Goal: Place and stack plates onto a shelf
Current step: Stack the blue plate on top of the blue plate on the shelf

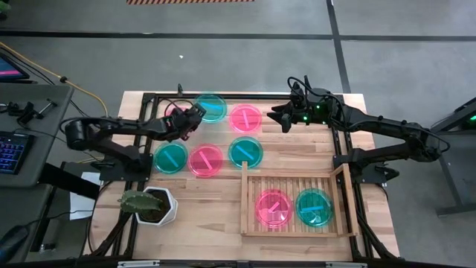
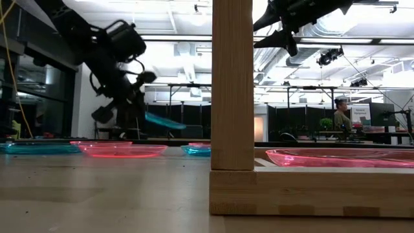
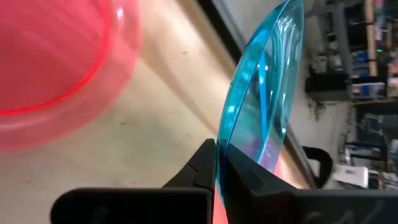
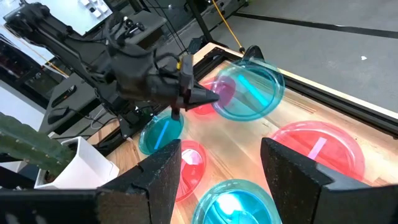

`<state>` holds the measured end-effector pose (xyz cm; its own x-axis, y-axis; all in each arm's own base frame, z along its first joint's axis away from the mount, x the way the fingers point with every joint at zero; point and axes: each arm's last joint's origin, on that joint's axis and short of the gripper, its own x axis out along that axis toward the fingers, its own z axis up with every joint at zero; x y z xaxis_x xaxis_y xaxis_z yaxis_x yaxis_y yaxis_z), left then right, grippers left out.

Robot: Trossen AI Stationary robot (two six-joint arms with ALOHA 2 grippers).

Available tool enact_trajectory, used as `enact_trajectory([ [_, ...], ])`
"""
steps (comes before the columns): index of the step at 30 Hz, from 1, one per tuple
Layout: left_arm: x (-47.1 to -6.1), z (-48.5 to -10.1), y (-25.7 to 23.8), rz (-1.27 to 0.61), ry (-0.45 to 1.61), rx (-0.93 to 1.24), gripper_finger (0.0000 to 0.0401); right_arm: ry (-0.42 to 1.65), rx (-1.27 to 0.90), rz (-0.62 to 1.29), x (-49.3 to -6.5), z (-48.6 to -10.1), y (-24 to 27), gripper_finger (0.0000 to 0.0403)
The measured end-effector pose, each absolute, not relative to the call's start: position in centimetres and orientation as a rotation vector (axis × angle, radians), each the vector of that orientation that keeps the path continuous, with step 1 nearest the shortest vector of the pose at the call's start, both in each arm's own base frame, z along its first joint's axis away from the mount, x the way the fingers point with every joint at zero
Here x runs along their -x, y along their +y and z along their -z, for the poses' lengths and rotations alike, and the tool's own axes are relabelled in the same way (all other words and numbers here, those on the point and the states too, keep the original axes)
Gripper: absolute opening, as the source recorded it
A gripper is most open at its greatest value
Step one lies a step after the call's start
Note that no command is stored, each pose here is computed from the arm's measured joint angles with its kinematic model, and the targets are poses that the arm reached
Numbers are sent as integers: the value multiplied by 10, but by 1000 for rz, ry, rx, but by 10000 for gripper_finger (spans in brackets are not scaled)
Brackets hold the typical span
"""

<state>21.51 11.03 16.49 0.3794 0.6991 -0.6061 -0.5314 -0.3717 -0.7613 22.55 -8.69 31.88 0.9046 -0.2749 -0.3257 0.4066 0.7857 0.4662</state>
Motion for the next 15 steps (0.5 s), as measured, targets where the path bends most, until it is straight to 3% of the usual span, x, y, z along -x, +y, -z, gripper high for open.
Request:
enact_trajectory([
  [8,-211,-207,96,-1093,-148,1330,1,223,-554,366,-226,-321,-87,205],
  [15,-236,-262,79,-865,-91,1155,0,181,-644,412,-228,-321,-90,205],
])
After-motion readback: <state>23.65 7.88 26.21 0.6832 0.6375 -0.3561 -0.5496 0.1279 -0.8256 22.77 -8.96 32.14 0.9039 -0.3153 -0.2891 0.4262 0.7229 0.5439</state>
